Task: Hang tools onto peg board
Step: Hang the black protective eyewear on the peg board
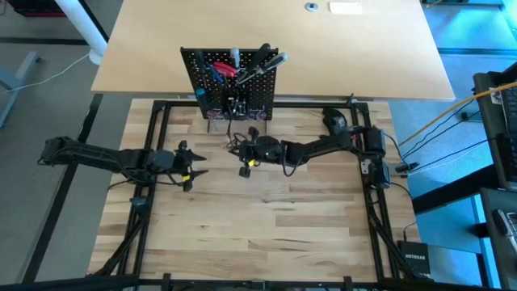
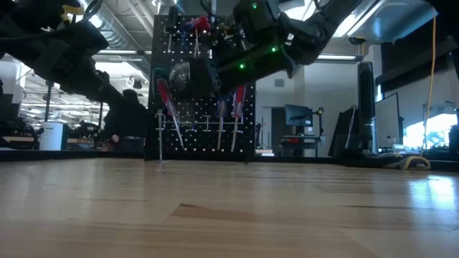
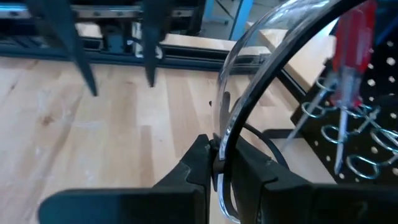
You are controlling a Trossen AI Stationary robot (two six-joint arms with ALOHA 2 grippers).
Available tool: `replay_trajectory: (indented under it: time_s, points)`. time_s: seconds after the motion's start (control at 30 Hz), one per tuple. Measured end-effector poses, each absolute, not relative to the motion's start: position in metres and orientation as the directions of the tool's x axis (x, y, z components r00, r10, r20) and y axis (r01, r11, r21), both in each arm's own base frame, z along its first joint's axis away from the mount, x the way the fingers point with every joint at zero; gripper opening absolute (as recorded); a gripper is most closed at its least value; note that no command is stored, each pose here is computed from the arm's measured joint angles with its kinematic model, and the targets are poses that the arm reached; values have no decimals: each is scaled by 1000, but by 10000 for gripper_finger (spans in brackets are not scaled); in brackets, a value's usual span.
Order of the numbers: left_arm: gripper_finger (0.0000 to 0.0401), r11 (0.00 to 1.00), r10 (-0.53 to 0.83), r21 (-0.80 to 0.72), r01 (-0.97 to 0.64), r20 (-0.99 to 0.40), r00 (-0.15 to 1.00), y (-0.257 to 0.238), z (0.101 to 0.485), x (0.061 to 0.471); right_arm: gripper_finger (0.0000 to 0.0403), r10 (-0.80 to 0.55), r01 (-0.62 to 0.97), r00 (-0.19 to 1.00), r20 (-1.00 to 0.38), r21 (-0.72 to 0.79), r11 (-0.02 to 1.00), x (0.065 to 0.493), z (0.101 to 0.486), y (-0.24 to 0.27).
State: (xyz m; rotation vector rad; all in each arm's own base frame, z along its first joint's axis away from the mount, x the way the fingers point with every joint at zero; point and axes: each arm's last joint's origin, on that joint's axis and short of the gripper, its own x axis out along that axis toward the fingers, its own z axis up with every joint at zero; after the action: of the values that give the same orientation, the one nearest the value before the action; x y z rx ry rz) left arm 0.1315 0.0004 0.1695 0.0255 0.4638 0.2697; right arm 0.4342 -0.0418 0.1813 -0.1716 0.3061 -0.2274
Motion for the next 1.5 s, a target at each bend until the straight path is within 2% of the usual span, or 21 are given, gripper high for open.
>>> replay_trajectory:
  time_s: [0.13,0.47,0.77,0.97,1.13,1.5]
  points:
    - [210,961,275,111,-252,-437,856,2,170,132,40,-221,183,935,-278,-156,971,433,181,-53]
    - [210,954,299,149,-259,-437,848,6,170,131,40,-199,157,935,-293,-160,975,435,172,-55]
    - [210,954,298,131,-268,-436,849,6,170,132,40,-248,192,941,-231,-239,952,437,176,-58]
    - [210,955,297,128,-269,-438,848,6,170,132,40,-286,213,913,-292,-258,942,434,169,-70]
    - [210,955,297,128,-268,-438,849,6,170,132,40,-280,203,921,-272,-280,938,434,169,-76]
    - [210,955,297,129,-268,-434,850,6,170,132,40,-265,143,935,-234,-438,888,438,162,-76]
